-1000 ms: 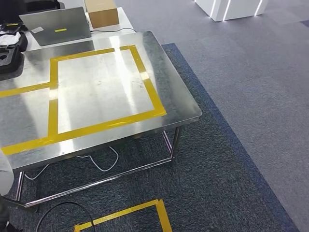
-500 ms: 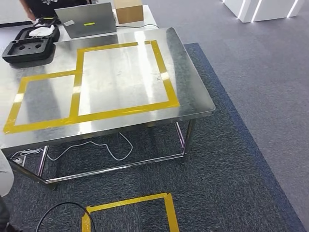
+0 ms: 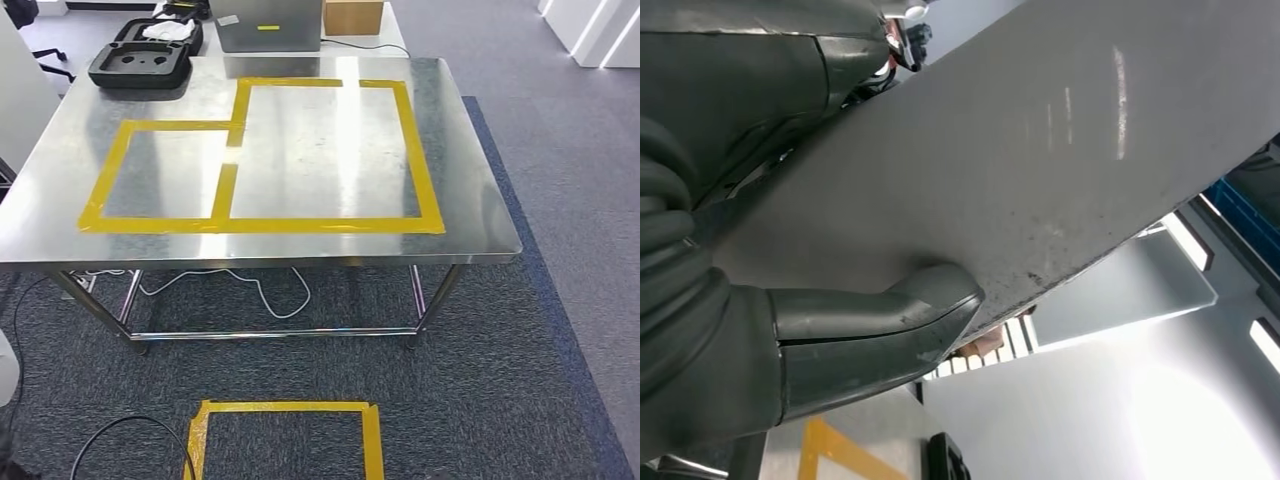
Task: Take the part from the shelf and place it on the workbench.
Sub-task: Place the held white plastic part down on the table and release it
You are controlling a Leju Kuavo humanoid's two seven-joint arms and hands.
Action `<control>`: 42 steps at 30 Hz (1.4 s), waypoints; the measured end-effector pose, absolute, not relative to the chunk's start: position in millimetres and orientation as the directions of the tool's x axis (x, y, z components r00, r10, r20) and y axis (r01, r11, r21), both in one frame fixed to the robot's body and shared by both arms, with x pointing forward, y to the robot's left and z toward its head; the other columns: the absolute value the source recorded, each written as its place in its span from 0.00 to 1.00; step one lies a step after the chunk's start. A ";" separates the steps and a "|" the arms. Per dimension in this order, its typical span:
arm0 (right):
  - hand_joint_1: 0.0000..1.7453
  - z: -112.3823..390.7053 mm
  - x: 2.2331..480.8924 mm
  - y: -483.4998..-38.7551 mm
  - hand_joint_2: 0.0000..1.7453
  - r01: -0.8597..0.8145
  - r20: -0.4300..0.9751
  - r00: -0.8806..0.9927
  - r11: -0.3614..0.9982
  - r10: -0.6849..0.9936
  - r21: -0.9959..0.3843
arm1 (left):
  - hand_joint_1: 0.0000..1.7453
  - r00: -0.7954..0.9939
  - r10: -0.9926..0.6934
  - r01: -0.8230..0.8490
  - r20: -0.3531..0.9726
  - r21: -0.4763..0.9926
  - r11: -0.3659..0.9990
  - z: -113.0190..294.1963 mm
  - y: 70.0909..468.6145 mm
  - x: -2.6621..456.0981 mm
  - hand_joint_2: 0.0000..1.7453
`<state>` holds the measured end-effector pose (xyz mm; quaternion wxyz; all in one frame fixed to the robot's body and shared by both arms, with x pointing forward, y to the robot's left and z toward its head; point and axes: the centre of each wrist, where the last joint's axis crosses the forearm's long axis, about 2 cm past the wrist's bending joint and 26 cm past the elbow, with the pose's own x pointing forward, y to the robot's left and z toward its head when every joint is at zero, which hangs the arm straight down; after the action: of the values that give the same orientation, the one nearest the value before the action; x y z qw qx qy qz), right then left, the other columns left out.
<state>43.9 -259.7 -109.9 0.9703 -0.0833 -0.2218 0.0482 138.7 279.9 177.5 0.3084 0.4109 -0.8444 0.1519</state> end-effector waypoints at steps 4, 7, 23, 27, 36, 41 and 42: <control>0.00 -110.0 43.0 -259.8 1.00 -0.052 0.422 0.898 0.982 0.126 -0.182 | 1.00 -0.469 -0.601 -0.790 0.647 -0.003 0.613 177.1 280.9 138.2 1.00; 0.00 -109.9 43.8 -259.8 1.00 -0.048 0.424 0.897 0.982 0.123 -0.183 | 1.00 -0.466 -0.603 -0.792 0.647 -0.001 0.611 176.9 281.7 137.9 1.00; 0.00 -109.6 44.8 -256.7 1.00 -0.035 0.420 0.902 0.985 0.104 -0.169 | 1.00 -0.461 -0.603 -0.791 0.651 0.007 0.612 175.3 282.6 136.9 1.00; 0.00 -109.6 45.3 -256.7 1.00 -0.034 0.421 0.901 0.985 0.103 -0.169 | 1.00 -0.461 -0.604 -0.792 0.650 0.007 0.611 175.4 282.8 137.1 1.00; 0.00 -110.3 39.0 -256.9 1.00 -0.031 0.411 0.906 0.986 0.098 -0.167 | 1.00 -0.462 -0.600 -0.790 0.654 0.004 0.613 174.7 282.7 137.2 1.00; 0.00 -110.1 40.3 -256.6 1.00 -0.032 0.413 0.905 0.985 0.100 -0.169 | 1.00 -0.461 -0.603 -0.789 0.652 0.010 0.614 174.0 282.6 137.9 1.00; 0.00 -110.0 41.0 -256.4 1.00 -0.032 0.414 0.905 0.985 0.100 -0.169 | 1.00 -0.461 -0.604 -0.789 0.651 0.011 0.614 174.0 282.6 138.1 1.00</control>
<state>41.0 -256.4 -110.0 0.9726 -0.0792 -0.2158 0.0341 138.1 282.6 174.0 0.3139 0.4137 -0.8417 0.1478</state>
